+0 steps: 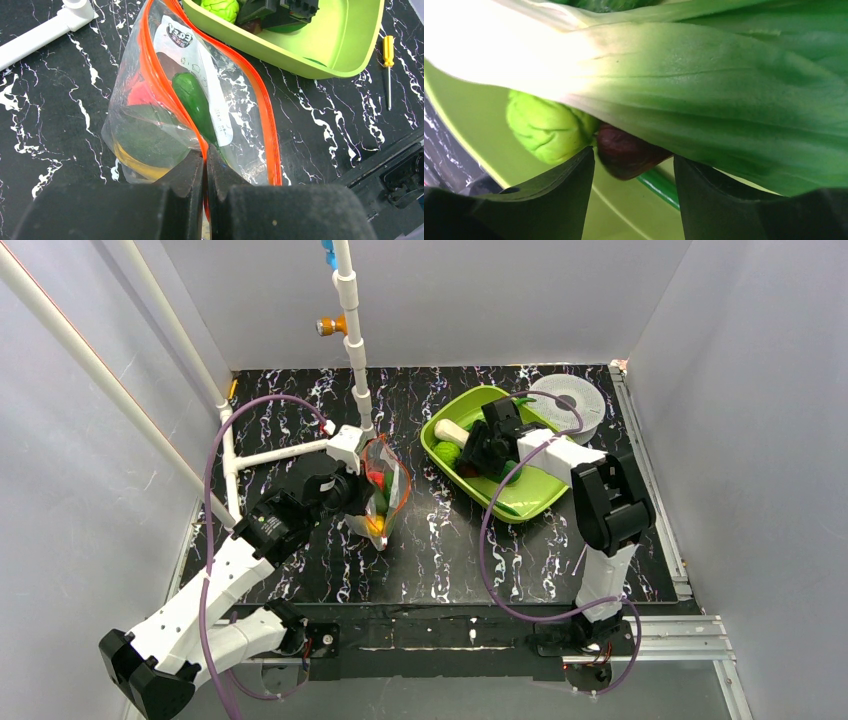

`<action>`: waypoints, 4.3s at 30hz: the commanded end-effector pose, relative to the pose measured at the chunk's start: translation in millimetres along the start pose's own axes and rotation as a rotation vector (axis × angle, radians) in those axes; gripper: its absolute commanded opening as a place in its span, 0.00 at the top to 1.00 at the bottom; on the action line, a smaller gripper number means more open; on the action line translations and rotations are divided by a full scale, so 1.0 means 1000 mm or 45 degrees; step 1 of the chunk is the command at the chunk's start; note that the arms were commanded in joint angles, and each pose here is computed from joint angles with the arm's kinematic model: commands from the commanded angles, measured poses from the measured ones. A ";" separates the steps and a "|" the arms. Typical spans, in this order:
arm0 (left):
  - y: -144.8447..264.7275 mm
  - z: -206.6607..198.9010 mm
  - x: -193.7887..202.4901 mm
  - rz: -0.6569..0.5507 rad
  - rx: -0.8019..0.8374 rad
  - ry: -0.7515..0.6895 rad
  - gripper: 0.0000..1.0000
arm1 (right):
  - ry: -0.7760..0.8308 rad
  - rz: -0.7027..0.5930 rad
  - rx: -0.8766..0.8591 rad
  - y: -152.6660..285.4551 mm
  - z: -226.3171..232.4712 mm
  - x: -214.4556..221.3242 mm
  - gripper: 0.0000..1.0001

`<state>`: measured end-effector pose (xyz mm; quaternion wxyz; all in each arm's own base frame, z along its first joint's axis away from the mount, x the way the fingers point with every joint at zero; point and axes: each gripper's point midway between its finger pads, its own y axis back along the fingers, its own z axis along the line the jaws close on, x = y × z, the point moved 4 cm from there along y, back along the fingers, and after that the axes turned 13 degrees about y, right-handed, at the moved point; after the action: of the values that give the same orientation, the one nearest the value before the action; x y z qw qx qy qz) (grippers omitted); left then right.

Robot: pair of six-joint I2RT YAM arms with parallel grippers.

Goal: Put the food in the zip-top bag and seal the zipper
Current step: Pick up the fake fruit from the bin, then place the fake fruit in the zipper food storage bag, then pick up the fake fruit from the bin.

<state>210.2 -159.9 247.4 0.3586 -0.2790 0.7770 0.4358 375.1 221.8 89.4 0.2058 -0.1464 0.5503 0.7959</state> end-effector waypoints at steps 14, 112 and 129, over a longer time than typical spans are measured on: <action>-0.001 -0.004 -0.002 0.005 0.017 0.004 1.00 | 0.086 -0.144 0.123 0.026 -0.016 -0.019 0.87; 0.004 -0.003 -0.005 -0.018 0.012 0.006 1.00 | 0.514 -0.573 0.100 0.205 0.048 0.025 0.02; 0.002 -0.004 -0.003 0.003 0.014 0.002 1.00 | 0.157 -0.263 -0.127 0.091 0.040 -0.023 0.02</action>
<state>210.2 -161.1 245.0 0.3561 -0.2737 0.7791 0.4374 319.5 204.3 167.0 0.2322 -0.2413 0.5540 0.7622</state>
